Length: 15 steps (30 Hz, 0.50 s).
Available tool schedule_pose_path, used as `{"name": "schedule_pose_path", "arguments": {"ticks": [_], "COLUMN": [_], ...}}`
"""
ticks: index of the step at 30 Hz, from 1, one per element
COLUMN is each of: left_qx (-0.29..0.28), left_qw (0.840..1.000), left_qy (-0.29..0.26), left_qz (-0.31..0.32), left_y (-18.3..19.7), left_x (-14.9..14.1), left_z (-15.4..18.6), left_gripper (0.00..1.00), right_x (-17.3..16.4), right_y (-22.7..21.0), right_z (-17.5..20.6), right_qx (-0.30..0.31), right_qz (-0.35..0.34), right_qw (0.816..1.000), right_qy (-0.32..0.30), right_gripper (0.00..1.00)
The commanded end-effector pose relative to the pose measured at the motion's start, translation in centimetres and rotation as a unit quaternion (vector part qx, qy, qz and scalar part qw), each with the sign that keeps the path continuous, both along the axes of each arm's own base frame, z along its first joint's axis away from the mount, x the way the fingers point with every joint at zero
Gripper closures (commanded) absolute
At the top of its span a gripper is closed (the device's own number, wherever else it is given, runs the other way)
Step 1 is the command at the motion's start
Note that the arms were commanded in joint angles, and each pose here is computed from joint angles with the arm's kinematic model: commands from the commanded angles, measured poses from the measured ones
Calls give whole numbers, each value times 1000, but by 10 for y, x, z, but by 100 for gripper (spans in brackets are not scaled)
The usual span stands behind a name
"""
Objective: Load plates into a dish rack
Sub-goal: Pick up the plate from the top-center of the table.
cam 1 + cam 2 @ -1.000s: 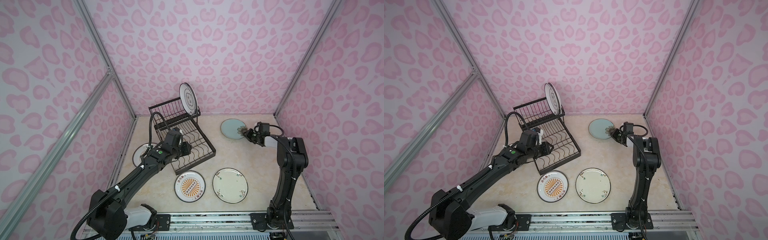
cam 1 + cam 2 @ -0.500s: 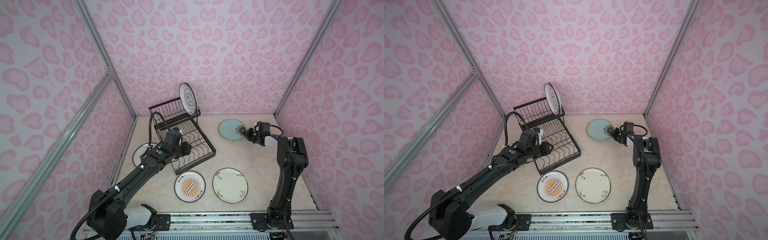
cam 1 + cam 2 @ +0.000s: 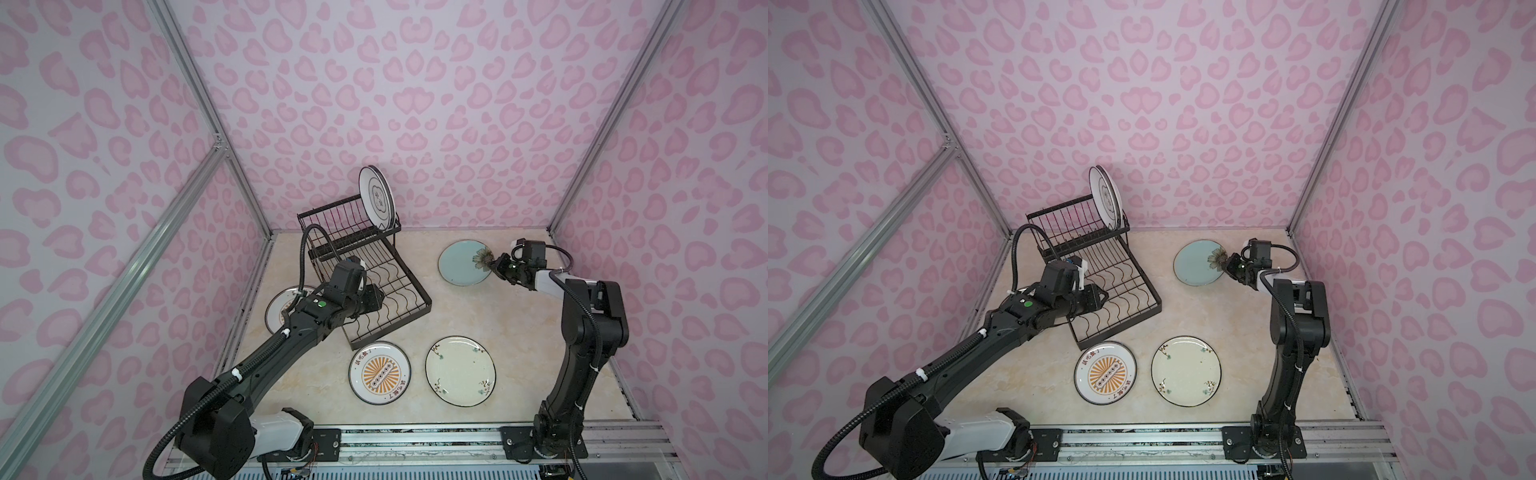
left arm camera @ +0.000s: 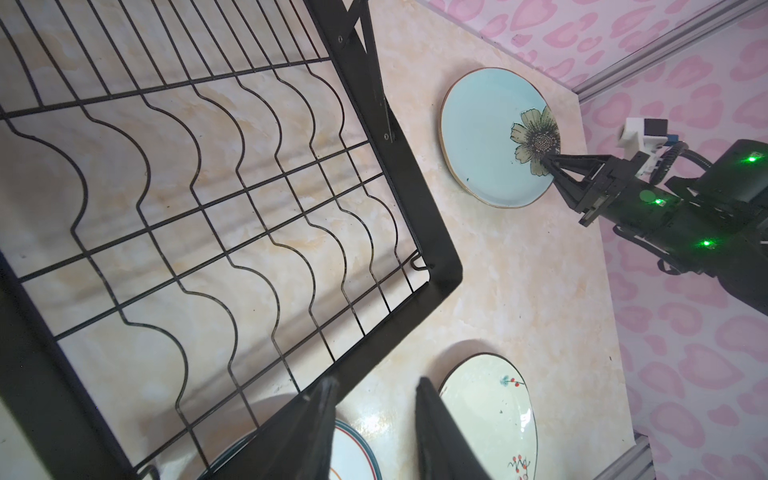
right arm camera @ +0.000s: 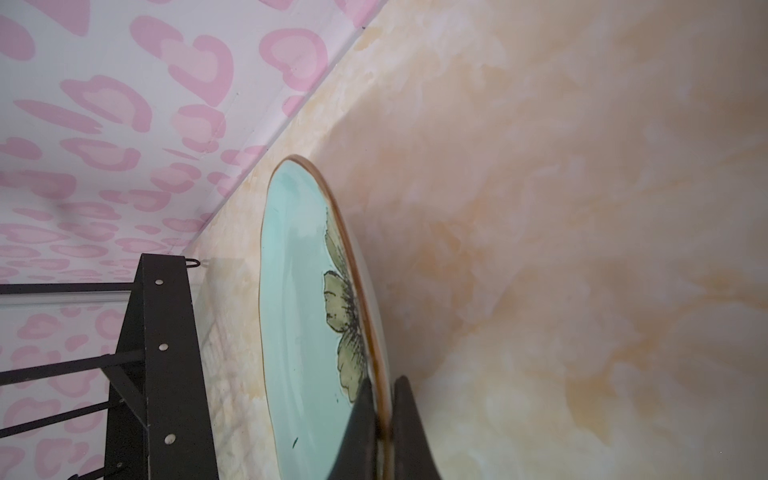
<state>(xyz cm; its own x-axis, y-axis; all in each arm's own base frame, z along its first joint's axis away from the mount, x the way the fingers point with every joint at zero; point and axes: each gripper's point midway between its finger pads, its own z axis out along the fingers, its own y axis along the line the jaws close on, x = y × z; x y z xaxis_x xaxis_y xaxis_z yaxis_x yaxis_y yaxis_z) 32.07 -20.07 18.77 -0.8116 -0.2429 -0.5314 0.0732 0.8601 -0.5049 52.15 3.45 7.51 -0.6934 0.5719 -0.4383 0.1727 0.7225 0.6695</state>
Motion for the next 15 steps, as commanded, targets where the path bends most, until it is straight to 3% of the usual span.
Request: {"name": "schedule_pose_path", "arguments": {"ticks": [1, 15], "left_qx": [-5, 1], "left_qw": [1000, 1000], "left_qy": [-13, -18], "left_qz": [-1, 9], "left_y": [-2, 1], "left_x": [5, 9], "left_z": [6, 5], "left_gripper": [65, 65], "right_x": [0, -16], "right_y": [4, 16], "right_z": [18, 60], "right_qx": [1, 27], "right_qz": [15, 35], "right_qw": [1000, 997], "right_qy": [-26, -63], "right_gripper": [100, 100]}}
